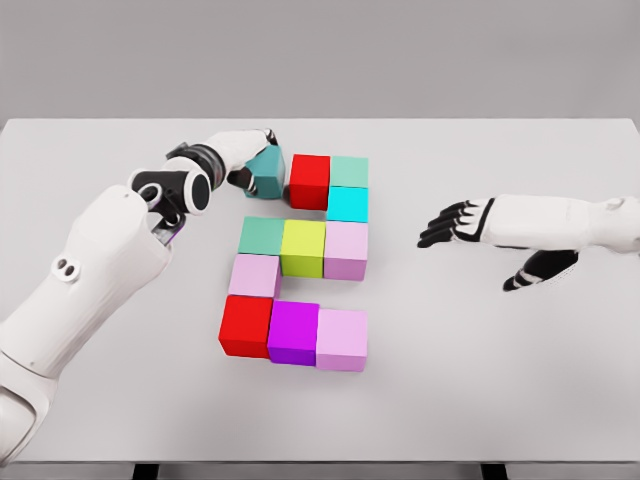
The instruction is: Assemble the squares on the desktop into the number 2
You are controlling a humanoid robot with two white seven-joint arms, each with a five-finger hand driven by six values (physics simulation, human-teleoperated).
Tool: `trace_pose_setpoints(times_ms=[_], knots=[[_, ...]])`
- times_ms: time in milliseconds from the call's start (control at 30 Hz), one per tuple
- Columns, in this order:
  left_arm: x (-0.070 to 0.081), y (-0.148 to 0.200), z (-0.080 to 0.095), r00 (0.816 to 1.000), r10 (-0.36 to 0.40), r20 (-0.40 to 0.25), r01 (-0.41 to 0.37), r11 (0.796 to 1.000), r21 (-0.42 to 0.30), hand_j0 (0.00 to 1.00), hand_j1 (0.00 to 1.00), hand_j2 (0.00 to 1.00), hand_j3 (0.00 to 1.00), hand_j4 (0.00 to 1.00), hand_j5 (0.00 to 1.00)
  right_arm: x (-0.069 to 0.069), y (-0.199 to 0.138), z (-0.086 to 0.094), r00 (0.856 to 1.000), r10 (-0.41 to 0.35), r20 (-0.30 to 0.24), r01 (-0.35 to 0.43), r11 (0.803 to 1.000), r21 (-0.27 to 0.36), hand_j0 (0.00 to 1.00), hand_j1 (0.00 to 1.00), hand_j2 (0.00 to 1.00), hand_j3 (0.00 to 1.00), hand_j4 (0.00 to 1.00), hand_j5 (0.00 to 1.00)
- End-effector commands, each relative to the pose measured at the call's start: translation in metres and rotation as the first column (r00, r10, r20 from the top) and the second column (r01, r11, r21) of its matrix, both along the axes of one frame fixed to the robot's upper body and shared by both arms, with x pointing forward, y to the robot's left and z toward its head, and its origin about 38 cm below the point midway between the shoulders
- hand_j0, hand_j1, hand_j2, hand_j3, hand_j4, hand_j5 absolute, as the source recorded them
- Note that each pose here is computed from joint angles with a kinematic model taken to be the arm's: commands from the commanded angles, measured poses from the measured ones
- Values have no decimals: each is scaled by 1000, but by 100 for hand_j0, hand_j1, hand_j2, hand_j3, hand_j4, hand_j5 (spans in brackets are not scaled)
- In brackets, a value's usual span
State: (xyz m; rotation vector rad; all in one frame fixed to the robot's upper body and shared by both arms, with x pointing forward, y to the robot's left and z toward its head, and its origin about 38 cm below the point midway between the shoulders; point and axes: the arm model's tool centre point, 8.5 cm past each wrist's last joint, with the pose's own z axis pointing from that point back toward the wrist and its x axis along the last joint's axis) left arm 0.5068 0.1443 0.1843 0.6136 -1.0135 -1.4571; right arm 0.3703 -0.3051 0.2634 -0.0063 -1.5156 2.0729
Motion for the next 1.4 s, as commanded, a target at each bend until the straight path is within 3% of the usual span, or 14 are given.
trace_pose_setpoints(times_ms=[0, 67, 133, 267, 333, 367, 400, 433, 467, 500, 667, 1200, 1367], knots=[[0, -2, 0, 1000, -6, 3, 6, 1000, 2, 40, 40, 40, 40, 40, 40, 7, -10, 34, 997, -40, 65, 36, 997, 67, 100, 100, 100, 100, 100, 100], [-1, -4, 0, 1000, -8, 2, 8, 1000, 0, 41, 41, 41, 41, 41, 41, 8, -24, 53, 991, -77, 112, 69, 995, 68, 100, 100, 100, 100, 100, 100], [-1, -4, 0, 1000, -9, 3, 9, 1000, 0, 41, 41, 41, 41, 41, 41, 9, -39, 54, 988, -116, 106, 111, 993, 50, 100, 100, 100, 100, 100, 100], [0, -3, -1, 1000, -8, 2, 8, 1000, 1, 42, 42, 42, 42, 42, 42, 23, -71, 34, 972, -225, 63, 223, 974, 31, 100, 100, 100, 100, 100, 100], [0, -3, 0, 1000, -8, 3, 8, 1000, 1, 42, 42, 42, 42, 42, 42, 22, -70, 22, 973, -223, 66, 224, 975, -11, 100, 100, 100, 100, 100, 100], [0, -3, 0, 1000, -8, 3, 8, 1000, 1, 42, 42, 42, 42, 42, 42, 23, -68, 19, 973, -227, 50, 226, 974, 24, 100, 100, 100, 100, 100, 100], [0, -3, 0, 1000, -8, 3, 8, 1000, 1, 42, 42, 42, 42, 42, 42, 24, -68, 2, 969, -246, 0, 245, 966, 82, 100, 100, 100, 100, 100, 100], [0, -3, 0, 1000, -8, 3, 8, 1000, 1, 43, 43, 43, 43, 43, 43, 25, -63, 1, 968, -249, 6, 246, 959, 140, 100, 100, 100, 100, 100, 100], [0, -3, 0, 1000, -8, 3, 8, 1000, 1, 44, 44, 44, 44, 44, 44, 25, -70, 4, 959, -283, 17, 275, 941, 197, 100, 100, 100, 100, 100, 100], [0, -4, 0, 1000, -11, 3, 11, 1000, 0, 45, 45, 45, 45, 45, 45, 21, -73, -4, 956, -293, -2, 288, 937, 197, 100, 100, 100, 100, 100, 100], [-1, -7, 0, 1000, -13, 3, 13, 1000, -4, 57, 57, 57, 57, 57, 57, 20, -74, -11, 956, -293, -18, 291, 940, 179, 100, 100, 100, 100, 100, 100], [-1, -7, 0, 1000, -14, 3, 14, 1000, -5, 61, 61, 61, 61, 61, 61, 22, -68, -20, 959, -282, -33, 283, 944, 171, 100, 100, 100, 100, 100, 100], [-1, -7, 0, 1000, -15, 3, 15, 1000, -5, 66, 66, 66, 66, 66, 66, 23, -68, -21, 958, -283, -37, 285, 944, 163, 100, 100, 100, 100, 100, 100]])
